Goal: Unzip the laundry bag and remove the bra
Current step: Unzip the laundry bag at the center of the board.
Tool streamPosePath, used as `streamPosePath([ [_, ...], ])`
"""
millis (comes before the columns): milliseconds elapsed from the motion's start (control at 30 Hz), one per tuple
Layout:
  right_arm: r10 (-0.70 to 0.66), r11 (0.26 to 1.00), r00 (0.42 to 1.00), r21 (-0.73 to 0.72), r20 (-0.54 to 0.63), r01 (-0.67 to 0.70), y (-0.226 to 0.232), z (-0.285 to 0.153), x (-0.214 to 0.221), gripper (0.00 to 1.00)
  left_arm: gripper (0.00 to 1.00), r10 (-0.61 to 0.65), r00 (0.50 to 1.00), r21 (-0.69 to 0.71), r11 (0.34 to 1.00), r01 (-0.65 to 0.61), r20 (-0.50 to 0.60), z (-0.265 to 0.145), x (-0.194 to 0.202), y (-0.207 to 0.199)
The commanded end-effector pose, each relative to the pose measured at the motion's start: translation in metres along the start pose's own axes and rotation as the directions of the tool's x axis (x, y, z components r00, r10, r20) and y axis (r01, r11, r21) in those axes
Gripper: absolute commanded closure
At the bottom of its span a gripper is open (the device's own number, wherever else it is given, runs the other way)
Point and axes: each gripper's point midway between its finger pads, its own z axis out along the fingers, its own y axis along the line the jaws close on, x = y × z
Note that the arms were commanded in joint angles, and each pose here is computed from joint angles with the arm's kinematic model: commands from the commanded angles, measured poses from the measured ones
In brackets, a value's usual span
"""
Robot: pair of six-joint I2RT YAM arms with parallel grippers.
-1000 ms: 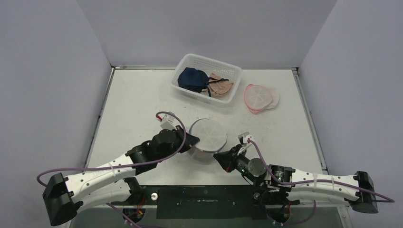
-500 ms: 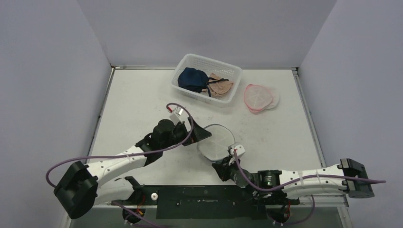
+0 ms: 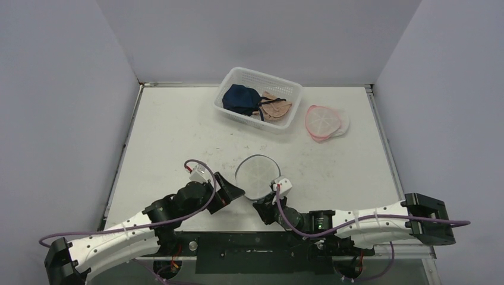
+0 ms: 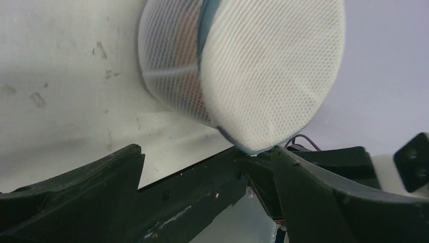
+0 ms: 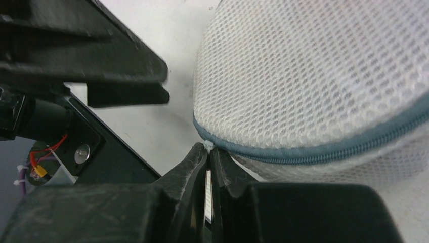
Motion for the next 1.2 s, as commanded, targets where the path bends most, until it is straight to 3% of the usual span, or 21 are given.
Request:
streamPosePath([
  [0,0.044,0.995,0.998,-0.094,0.046,-0.040,0.034,0.011,-0.027,0.95,0.04,-0.095,0.995,-0.007,0.995,0.095,0.011,0.005,0.013,0.005],
  [133,0.032,0.990,0.999,-0.141,0.024,-0.029,0.045,0.015,-0.022,0.95,0.00,-0.145,0.989,0.062,0.988,0.144,0.028,0.012,0.019,-0.014],
  [233,0.027,0.986,1.000,-0.166,0.016,-0.024,0.050,0.014,-0.020,0.95,0.10,-0.180,0.981,0.111,0.979,0.171,0.078,0.016,0.012,-0.030],
  [500,0.031,0.984,0.999,-0.176,0.024,-0.026,0.046,0.008,-0.021,0.95,0.44,-0.253,0.956,0.143,0.962,0.233,0.147,0.024,0.005,-0.029],
  [733,0.039,0.984,0.999,-0.175,0.037,-0.032,0.045,0.006,-0.023,0.95,0.81,-0.242,0.956,0.118,0.967,0.225,0.168,0.031,0.005,-0.023],
  [900,0.013,0.994,0.999,-0.110,0.032,-0.009,0.030,0.003,-0.021,0.95,0.99,-0.222,0.955,0.102,0.973,0.205,0.195,0.029,0.000,-0.017],
  [1167,-0.043,0.995,0.999,0.087,-0.010,0.043,-0.021,-0.011,-0.012,0.95,1.00,-0.162,0.966,0.099,0.985,0.144,0.200,0.024,-0.004,-0.020],
])
